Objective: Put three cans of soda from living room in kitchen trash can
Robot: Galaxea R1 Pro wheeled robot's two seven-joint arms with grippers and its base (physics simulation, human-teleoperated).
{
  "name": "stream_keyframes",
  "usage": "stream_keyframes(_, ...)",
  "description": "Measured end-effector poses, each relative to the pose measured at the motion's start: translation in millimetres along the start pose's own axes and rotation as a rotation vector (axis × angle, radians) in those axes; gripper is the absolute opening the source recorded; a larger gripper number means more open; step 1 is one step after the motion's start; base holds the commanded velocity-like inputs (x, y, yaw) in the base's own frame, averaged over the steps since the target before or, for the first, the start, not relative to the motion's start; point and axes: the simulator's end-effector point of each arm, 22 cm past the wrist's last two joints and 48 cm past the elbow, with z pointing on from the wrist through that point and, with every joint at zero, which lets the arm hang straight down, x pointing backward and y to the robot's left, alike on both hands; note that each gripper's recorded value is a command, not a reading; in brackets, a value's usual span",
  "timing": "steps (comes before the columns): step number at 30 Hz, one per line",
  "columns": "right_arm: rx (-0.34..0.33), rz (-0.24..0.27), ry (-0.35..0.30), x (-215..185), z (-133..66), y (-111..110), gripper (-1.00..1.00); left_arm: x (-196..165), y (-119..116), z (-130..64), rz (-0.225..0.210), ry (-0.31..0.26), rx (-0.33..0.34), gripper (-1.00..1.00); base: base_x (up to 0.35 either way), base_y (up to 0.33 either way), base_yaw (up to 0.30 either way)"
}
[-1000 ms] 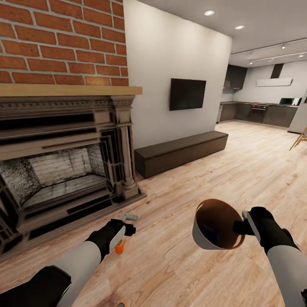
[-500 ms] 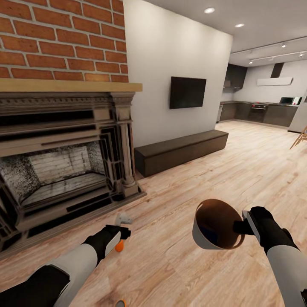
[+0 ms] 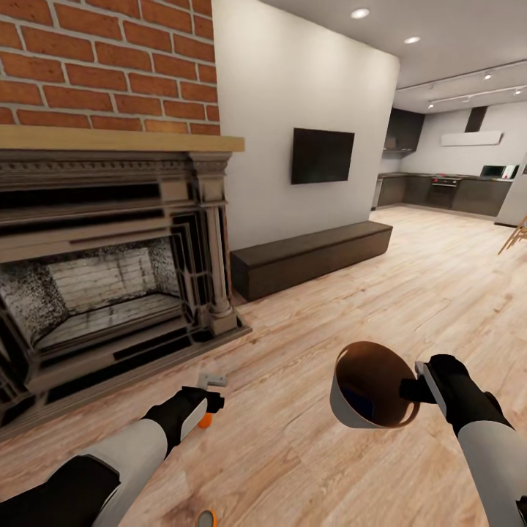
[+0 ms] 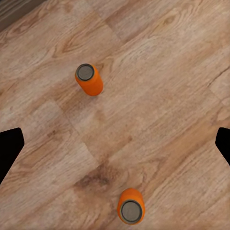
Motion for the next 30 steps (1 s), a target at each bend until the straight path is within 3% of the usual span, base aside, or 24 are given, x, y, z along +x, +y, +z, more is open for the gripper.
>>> stream_keyframes(14, -0.014, 0.001, -0.018, 2, 18.3, 7, -1.00, 19, -7, 20.7, 0.006, -0.009, 0.003, 1.00, 0.000, 0.000, 0.000)
stream_keyframes(22, -0.018, 0.008, 0.004, 11, 25.6, 9, -1.00, 28, -10, 33.7, 0.003, -0.029, 0.005, 1.00, 0.000, 0.000, 0.003)
stream_keyframes(30, -0.018, 0.011, -0.052, -4, 25.3, 10, -1.00, 43, -13, 47.6, 0.002, -0.029, 0.005, 1.00, 0.000, 0.000, 0.042)
